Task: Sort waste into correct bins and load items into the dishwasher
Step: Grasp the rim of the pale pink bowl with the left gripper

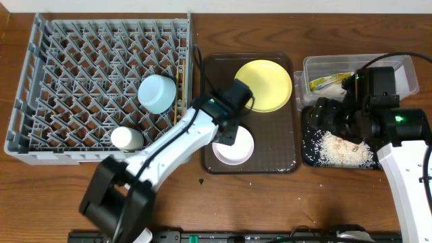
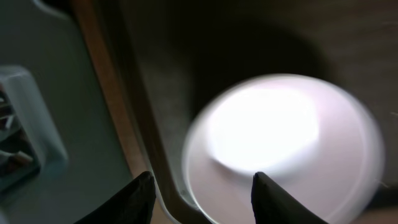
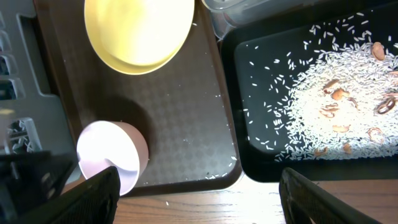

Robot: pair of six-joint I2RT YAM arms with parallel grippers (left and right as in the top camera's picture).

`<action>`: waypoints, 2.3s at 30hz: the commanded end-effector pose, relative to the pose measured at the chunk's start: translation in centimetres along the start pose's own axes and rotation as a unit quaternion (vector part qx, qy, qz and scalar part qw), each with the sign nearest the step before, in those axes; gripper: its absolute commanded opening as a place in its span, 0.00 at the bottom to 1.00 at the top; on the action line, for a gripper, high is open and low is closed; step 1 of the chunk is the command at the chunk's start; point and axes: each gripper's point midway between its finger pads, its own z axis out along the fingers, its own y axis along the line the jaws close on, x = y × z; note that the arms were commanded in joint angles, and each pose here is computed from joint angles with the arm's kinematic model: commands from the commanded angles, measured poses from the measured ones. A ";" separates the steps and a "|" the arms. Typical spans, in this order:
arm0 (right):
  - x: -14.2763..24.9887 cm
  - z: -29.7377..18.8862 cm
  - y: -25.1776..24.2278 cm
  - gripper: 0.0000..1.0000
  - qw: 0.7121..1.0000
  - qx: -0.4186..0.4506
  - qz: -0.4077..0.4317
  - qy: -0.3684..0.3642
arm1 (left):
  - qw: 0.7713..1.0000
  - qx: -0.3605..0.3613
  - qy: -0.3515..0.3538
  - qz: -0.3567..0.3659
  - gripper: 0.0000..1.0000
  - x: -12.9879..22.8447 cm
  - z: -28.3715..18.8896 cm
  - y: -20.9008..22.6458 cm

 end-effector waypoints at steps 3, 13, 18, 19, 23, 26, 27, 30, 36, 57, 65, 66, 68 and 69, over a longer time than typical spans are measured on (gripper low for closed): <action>0.1 0.2 -0.1 0.80 1.000 0.000 0.009 0.004 | 0.998 0.027 0.064 -0.003 0.43 1.3 5.0 0.1; 0.2 0.2 -0.2 0.80 1.000 0.001 0.009 0.006 | 0.996 0.053 0.075 0.010 0.08 1.3 6.4 -1.1; 0.2 0.2 -0.2 0.80 1.000 0.001 0.009 0.006 | 0.997 0.064 0.038 0.014 0.07 -0.6 2.6 -0.9; 0.2 0.2 -0.2 0.80 1.000 0.001 0.009 0.006 | 0.998 0.061 0.022 0.010 0.08 -1.3 1.3 -0.4; 0.2 0.2 -0.2 0.80 1.000 0.001 0.009 0.007 | 0.997 0.000 -0.075 -0.020 0.07 -4.5 -5.4 3.9; 0.2 0.2 -0.2 0.80 1.000 0.002 0.009 0.007 | 0.981 -0.106 -0.158 -0.040 0.07 -5.8 -10.5 9.4; 0.2 0.2 -0.2 0.80 1.000 0.002 0.009 0.007 | 0.968 -0.158 -0.186 -0.052 0.08 -5.9 -12.5 11.8; 0.3 0.2 -0.2 0.80 1.000 0.002 0.009 0.008 | 0.935 -0.265 -0.227 -0.065 0.08 -5.4 -16.9 16.8; 0.3 0.2 -0.3 0.80 1.000 0.003 0.010 0.009 | 0.983 -0.040 -0.180 -0.021 0.17 -4.5 -14.0 10.2; 0.3 0.2 -0.3 0.80 1.000 0.003 0.010 0.009 | 0.995 0.018 0.098 0.029 0.37 0.8 5.8 0.2; 0.3 0.2 -0.2 0.80 1.000 0.002 0.009 0.008 | 0.991 0.036 0.125 0.026 0.22 1.6 7.4 -0.7; 0.3 0.2 -0.2 0.80 1.000 0.002 0.009 0.008 | 0.991 0.047 0.125 0.025 0.23 1.5 7.0 -1.1; 0.3 0.2 -0.2 0.80 1.000 0.002 0.009 0.008 | 0.990 0.068 0.120 0.023 0.23 1.1 6.1 -1.8; 0.3 0.2 -0.2 0.80 1.000 0.002 0.009 0.008 | 0.989 0.090 0.113 0.021 0.24 0.6 5.3 -2.6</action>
